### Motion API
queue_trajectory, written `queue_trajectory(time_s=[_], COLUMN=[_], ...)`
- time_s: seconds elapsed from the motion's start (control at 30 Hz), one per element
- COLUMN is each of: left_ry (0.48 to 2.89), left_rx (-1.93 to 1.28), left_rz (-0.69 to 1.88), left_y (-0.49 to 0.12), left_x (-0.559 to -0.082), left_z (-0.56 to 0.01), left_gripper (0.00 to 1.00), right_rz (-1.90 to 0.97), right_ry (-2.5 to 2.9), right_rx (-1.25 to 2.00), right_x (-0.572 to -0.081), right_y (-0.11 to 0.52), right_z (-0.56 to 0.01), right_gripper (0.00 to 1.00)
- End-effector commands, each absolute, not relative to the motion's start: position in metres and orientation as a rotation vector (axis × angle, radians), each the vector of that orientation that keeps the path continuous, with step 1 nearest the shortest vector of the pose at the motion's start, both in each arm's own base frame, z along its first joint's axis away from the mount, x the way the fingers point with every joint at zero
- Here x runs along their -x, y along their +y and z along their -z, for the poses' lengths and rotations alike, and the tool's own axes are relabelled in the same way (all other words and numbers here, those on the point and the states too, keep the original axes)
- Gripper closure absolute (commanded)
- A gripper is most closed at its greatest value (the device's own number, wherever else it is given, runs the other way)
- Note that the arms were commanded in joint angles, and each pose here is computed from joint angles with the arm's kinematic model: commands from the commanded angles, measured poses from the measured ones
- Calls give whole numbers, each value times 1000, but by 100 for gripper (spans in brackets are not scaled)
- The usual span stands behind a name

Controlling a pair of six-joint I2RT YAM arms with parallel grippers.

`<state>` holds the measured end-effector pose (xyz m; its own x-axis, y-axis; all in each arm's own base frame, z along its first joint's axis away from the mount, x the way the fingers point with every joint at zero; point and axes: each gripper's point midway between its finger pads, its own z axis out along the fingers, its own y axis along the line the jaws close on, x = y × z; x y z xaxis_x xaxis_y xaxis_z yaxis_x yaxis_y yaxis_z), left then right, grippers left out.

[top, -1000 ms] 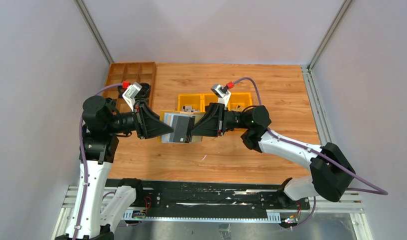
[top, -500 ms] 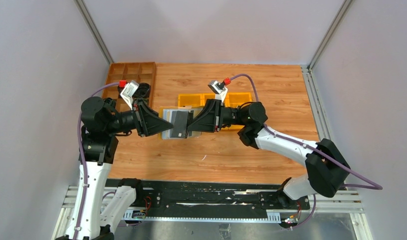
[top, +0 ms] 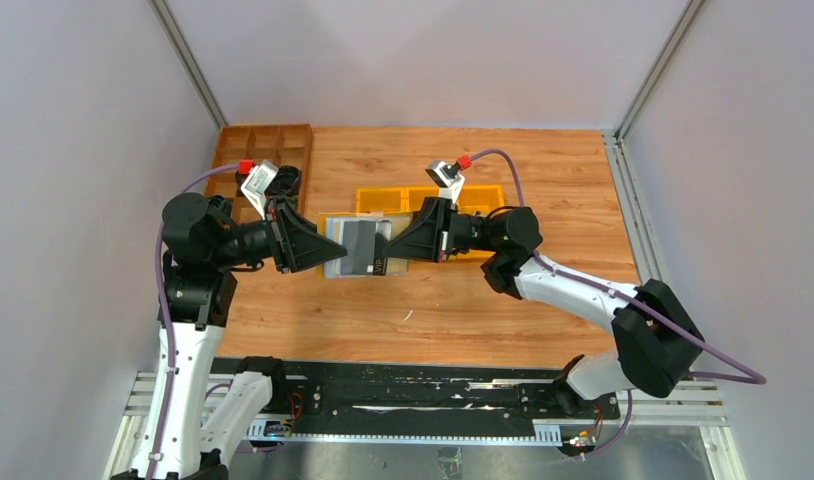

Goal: Take the credit cards out of the card holder
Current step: Remove the credit card from the card holder, then place the credit card in the storage box.

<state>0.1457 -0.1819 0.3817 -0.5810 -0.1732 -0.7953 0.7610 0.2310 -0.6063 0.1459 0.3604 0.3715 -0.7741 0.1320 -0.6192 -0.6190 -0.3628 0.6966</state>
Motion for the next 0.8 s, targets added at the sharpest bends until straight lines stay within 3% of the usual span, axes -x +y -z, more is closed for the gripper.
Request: queue_trajectory(time_s=[0.0,0.2,0.37,0.57,0.77], left_ry=[1666,1684,1794,1882,1858], left_rx=[-592,-596,-549,-473,-520], left_rz=[1441,1382,1121,923,974], left_y=[-182,-179,-163,-143,-150], left_x=[-143,-147,-173,-198,-189], left_z=[-387,-383,-356,-330,-336], left_gripper=[100,100,100,100,100], right_rz=[-2131,-2094,-1968,-1734,-1341], right_ry=[1343,1407,1529,1798,2107], right_rx=[659,645,529,356,259], right_x=[-146,-156,-193,-247,-301], right_y=[343,328,296,269,256], right_z=[-383,-375,-353,-293,-219], right_gripper=[100,100,100,100,100])
